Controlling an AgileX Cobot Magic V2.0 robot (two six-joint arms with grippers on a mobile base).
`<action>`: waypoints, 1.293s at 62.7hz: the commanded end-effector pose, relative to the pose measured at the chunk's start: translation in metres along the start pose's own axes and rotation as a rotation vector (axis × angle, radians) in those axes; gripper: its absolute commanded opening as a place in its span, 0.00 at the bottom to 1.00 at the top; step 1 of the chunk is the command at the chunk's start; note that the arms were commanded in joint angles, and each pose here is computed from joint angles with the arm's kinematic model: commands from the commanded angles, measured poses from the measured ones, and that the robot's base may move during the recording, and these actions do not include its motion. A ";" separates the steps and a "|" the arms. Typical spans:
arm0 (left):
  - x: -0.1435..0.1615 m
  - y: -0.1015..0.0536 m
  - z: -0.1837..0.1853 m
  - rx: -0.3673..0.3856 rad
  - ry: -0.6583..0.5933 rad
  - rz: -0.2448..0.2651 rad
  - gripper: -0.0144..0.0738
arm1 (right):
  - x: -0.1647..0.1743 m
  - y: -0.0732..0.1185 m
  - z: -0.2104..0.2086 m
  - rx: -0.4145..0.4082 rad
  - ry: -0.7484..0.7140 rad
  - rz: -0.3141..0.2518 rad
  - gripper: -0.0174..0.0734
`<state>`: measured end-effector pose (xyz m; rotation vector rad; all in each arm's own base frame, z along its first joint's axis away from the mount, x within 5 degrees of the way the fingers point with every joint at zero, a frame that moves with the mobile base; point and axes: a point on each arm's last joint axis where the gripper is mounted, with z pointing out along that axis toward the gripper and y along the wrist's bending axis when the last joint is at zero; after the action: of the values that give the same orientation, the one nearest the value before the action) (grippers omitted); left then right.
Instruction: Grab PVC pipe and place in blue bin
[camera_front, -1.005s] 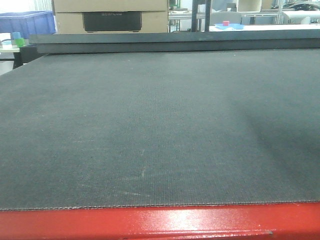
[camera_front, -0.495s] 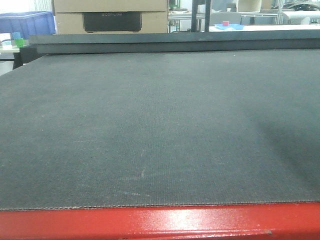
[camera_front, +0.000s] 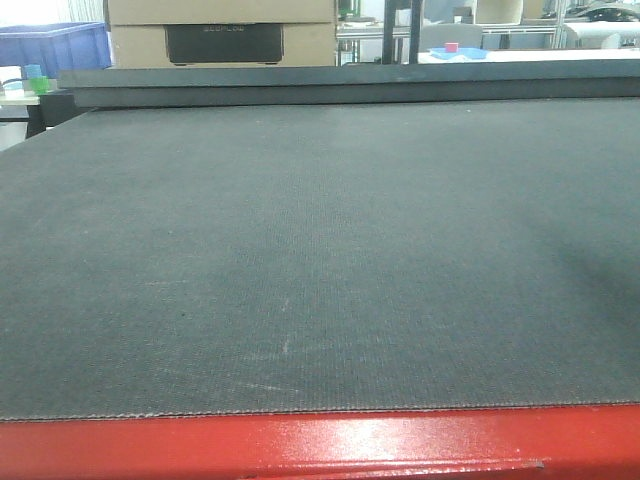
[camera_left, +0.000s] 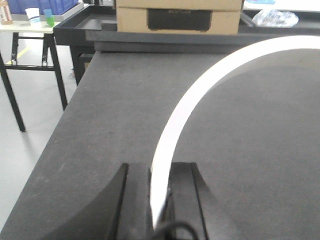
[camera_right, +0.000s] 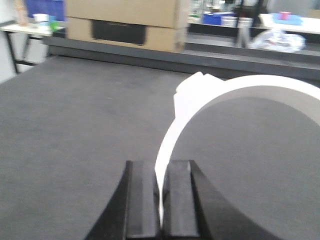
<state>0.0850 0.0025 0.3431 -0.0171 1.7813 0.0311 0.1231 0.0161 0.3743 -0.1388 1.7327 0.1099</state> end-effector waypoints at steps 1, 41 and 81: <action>0.000 0.000 0.000 -0.003 -0.020 0.007 0.04 | 0.002 -0.008 0.000 0.069 -0.014 -0.035 0.02; -0.003 0.002 0.001 -0.018 -0.079 0.031 0.04 | 0.005 -0.011 0.002 0.098 -0.028 -0.035 0.02; -0.004 0.002 0.001 -0.019 -0.085 0.031 0.04 | 0.005 -0.011 0.002 0.098 -0.030 -0.036 0.02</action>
<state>0.0872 0.0044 0.3434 -0.0007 1.7326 0.0745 0.1261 0.0066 0.3654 -0.1018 1.7427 0.0202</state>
